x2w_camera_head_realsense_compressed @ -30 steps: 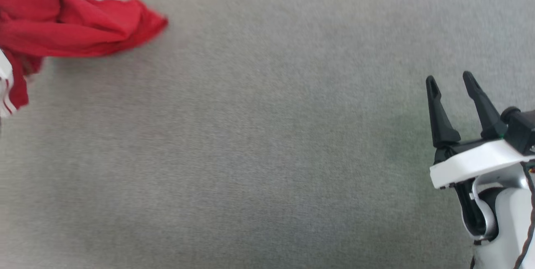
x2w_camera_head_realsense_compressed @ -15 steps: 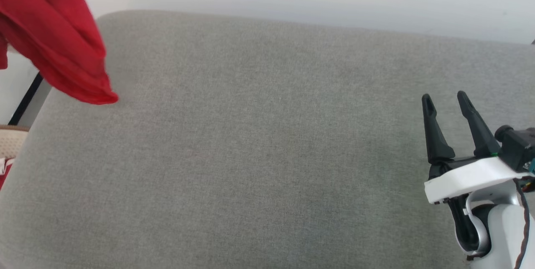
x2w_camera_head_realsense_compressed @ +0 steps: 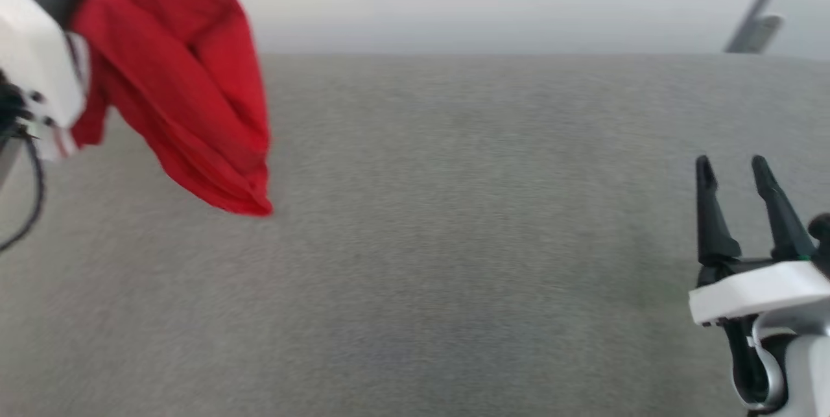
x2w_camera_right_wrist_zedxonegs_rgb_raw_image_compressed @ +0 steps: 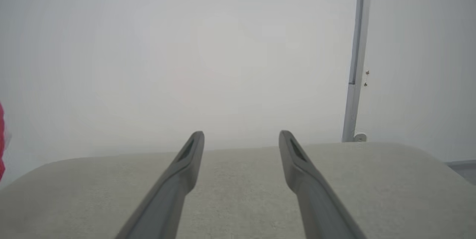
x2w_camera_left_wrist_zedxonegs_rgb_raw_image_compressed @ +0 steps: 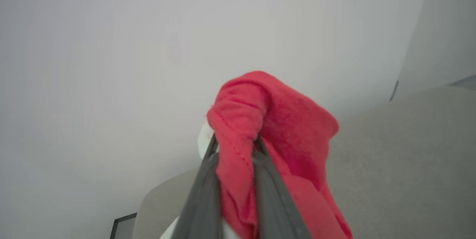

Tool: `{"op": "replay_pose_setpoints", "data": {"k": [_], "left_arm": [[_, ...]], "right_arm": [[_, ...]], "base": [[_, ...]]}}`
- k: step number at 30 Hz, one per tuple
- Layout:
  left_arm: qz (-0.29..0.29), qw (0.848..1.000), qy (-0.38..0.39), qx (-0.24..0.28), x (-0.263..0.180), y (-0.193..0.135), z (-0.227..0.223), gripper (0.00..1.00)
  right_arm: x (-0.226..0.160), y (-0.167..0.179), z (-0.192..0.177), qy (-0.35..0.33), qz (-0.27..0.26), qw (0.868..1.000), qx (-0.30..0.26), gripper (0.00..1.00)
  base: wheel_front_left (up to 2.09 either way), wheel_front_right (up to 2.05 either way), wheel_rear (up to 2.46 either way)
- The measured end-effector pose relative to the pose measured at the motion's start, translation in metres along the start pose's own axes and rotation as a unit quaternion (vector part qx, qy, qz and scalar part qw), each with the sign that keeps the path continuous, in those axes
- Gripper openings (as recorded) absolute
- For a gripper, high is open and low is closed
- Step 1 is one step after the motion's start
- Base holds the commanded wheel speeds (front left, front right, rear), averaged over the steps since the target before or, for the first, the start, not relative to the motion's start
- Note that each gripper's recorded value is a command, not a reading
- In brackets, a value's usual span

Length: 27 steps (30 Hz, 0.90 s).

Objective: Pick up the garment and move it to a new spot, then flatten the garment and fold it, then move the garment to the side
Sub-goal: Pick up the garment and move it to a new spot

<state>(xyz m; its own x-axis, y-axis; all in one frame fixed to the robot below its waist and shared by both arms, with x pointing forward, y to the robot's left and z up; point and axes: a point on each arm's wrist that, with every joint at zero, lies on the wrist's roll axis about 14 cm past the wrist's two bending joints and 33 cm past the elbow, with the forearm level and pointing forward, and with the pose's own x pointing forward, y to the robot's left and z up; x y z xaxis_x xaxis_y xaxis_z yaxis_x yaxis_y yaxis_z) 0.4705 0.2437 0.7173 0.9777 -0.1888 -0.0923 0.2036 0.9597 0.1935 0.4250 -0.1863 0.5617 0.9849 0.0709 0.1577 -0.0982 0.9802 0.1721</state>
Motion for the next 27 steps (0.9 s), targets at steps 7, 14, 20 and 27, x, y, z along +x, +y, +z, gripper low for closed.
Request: {"op": "replay_pose_setpoints", "data": {"k": [7,14,20,27], "left_arm": [[-0.130,0.991,-0.013,0.015,0.021,-0.103,0.016,0.00],[-0.259,0.965,0.031,0.015,0.033,-0.202,-0.013,0.00],[-0.330,0.933,0.142,-0.008,0.039,-0.260,-0.091,0.00],[-0.357,0.887,0.293,-0.019,0.033,-0.289,-0.200,0.00]], "right_arm": [[-0.035,-0.055,0.014,-0.013,-0.084,0.996,-0.017,1.00],[-0.065,-0.089,0.017,-0.015,-0.143,0.989,-0.020,1.00],[-0.076,-0.096,-0.002,0.006,-0.162,0.987,-0.013,1.00],[-0.073,-0.095,-0.019,0.025,-0.164,0.986,-0.012,1.00]], "base": [[0.00,0.00,0.00],[0.00,0.00,0.00],[0.00,0.00,0.00],[0.00,0.00,0.00]]}}
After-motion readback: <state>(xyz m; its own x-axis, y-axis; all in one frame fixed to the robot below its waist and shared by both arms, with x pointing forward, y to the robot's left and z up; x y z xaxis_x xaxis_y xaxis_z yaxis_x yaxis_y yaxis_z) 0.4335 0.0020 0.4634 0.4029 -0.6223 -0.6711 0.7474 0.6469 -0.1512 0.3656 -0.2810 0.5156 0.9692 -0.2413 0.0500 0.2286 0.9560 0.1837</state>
